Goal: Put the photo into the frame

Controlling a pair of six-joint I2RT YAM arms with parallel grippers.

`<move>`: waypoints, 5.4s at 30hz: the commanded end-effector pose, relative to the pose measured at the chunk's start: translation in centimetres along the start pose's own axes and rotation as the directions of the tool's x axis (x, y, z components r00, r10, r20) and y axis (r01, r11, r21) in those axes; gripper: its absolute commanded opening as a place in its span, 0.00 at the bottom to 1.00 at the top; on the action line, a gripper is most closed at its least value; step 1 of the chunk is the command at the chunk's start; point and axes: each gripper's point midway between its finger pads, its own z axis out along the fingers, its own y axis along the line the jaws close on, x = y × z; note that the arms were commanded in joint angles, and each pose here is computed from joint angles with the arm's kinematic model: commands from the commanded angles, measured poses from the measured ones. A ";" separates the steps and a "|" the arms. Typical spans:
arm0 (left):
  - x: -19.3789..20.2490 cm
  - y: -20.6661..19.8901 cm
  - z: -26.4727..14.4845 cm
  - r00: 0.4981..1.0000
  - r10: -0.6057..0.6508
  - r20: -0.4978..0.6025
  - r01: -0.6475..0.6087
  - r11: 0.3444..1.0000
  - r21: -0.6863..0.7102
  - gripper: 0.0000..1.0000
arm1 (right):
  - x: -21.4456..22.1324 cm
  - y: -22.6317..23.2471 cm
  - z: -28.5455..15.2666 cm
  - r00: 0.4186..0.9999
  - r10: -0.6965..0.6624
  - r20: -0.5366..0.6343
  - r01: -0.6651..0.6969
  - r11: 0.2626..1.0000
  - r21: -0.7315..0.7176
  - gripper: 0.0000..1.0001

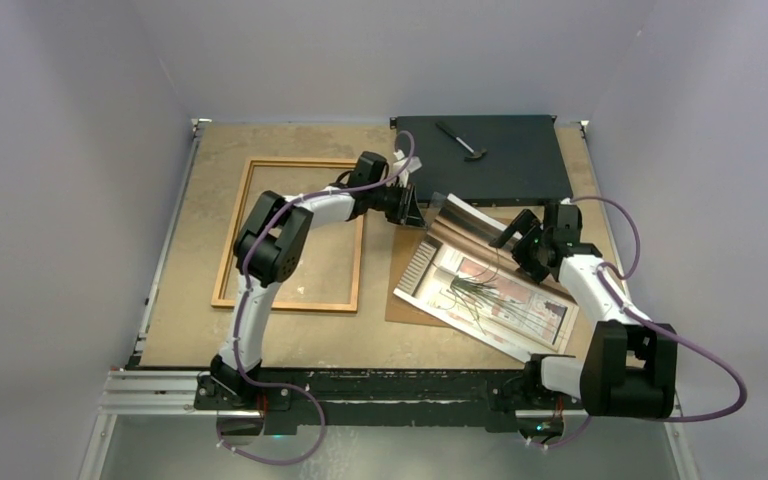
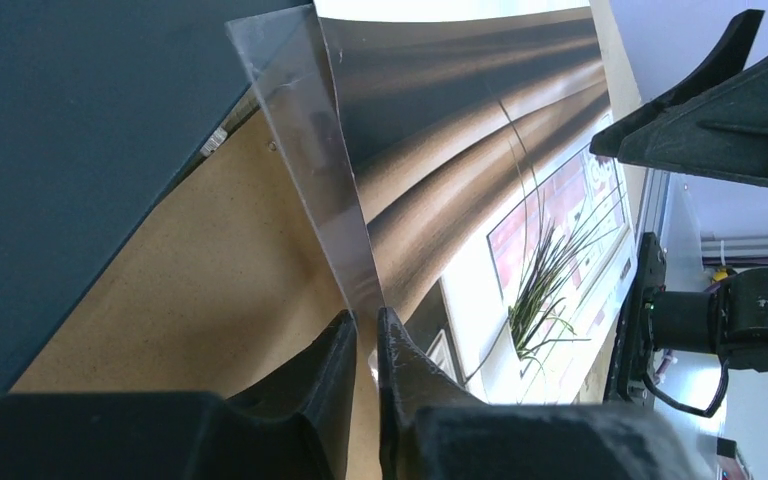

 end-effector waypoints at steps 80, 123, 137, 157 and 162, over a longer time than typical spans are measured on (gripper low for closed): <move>-11.8 -3.5 -14.4 0.893 0.416 0.172 -0.377 0.900 -0.216 0.00 | -3.6 29.0 5.6 0.403 -0.754 0.518 0.628 -0.183 -0.756 0.79; -7.6 2.6 -20.4 0.933 0.355 0.062 -0.278 0.820 -0.501 0.56 | -8.5 33.4 -3.9 0.393 -0.631 0.668 0.766 -0.177 -0.618 0.00; 2.8 3.6 -18.3 0.941 0.321 -0.106 -0.335 0.844 -0.419 0.56 | -17.2 37.4 -7.8 0.403 -0.462 0.790 0.907 0.089 -0.411 0.00; 5.4 1.1 -16.5 0.972 0.229 -0.050 -0.232 0.912 -0.337 0.55 | -23.1 39.6 -20.9 0.236 -0.115 0.965 0.937 0.289 -0.195 0.00; 0.3 -1.9 -19.3 0.968 0.230 0.104 -0.186 0.927 -0.324 0.56 | -19.9 41.8 -21.4 0.275 -0.129 0.953 0.937 0.260 -0.235 0.00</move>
